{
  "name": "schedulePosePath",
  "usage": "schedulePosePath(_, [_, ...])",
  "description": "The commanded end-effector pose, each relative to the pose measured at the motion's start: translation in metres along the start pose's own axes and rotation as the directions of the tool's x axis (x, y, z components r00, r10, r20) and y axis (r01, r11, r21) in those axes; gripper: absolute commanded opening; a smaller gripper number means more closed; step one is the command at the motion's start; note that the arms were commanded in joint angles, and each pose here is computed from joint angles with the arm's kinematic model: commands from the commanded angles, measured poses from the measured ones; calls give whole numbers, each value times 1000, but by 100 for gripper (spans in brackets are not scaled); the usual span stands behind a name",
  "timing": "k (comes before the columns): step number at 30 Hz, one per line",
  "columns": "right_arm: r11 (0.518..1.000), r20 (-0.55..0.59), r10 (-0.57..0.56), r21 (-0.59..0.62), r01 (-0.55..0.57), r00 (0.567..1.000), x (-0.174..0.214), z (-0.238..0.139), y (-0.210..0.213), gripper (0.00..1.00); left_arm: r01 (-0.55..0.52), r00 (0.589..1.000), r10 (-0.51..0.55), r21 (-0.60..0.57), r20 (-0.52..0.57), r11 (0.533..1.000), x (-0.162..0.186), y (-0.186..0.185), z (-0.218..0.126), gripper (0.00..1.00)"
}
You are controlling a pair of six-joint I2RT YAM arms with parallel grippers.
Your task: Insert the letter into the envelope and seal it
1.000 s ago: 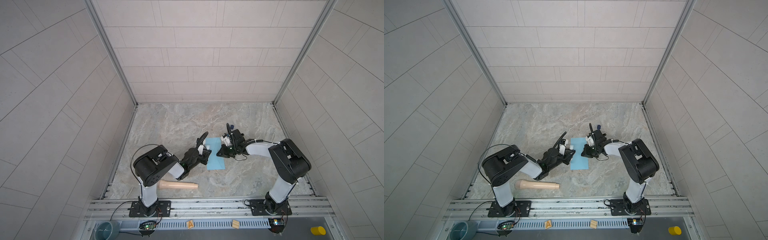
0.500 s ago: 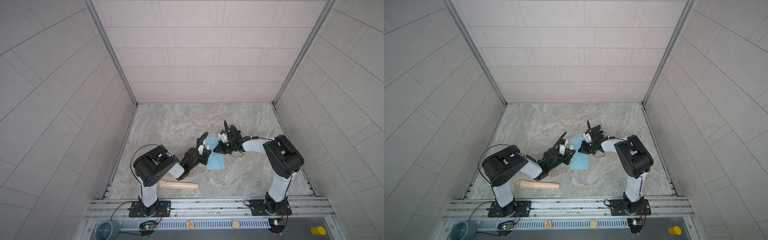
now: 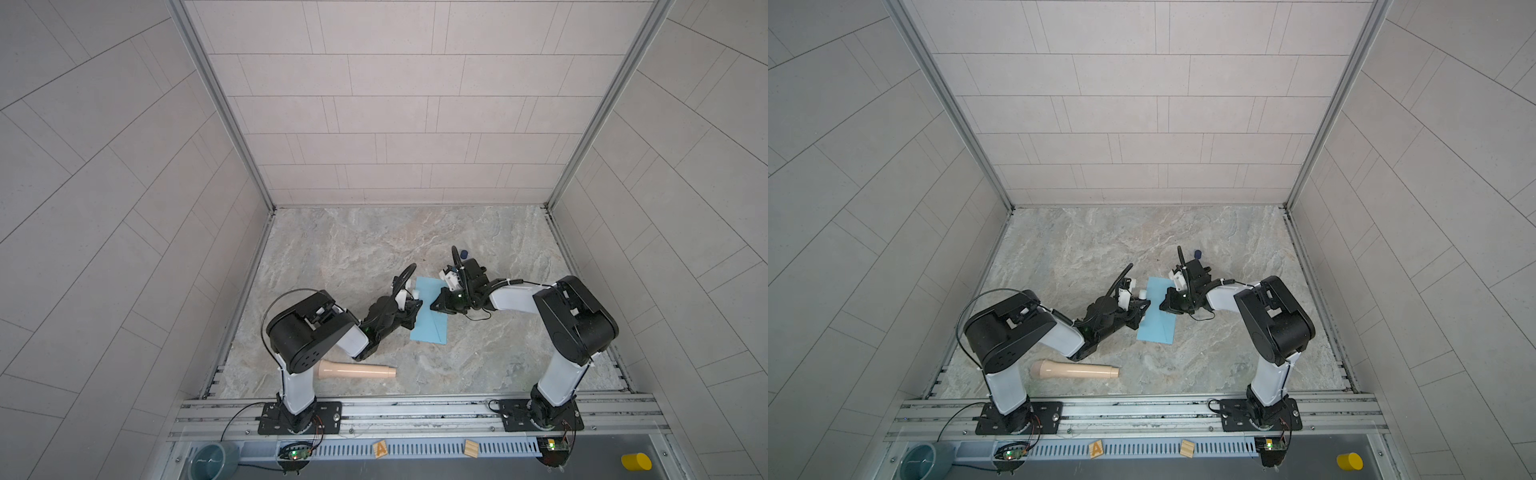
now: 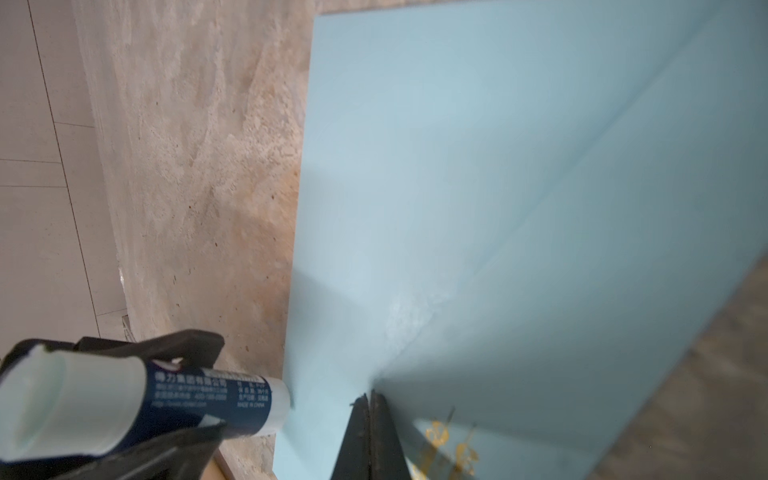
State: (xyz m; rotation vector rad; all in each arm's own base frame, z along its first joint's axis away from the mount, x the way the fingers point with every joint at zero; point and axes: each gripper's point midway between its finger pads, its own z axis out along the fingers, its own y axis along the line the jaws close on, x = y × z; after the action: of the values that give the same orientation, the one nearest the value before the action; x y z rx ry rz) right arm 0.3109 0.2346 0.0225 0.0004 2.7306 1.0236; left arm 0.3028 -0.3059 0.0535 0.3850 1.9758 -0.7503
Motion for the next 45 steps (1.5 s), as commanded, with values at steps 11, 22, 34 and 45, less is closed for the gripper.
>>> schedulePosePath(11, [991, -169, -22, 128, 44, 985, 61, -10, -26, 0, 4, 1000, -4, -6, 9, 1000, -4, -2, 3, 0])
schedulePosePath(22, [988, -195, -29, 144, 58, 980, 79, -13, -30, 0, 5, 1000, -5, -6, 9, 1000, -5, -3, 3, 0])
schedulePosePath(34, [990, -99, -29, 132, 42, 995, 25, -4, -19, 0, -1, 1000, 1, -7, 10, 1000, -7, -3, 2, 0])
schedulePosePath(45, [993, -93, -2, 118, 13, 996, 3, 12, -21, 0, -12, 1000, 12, -13, 5, 1000, -6, -2, 0, 0])
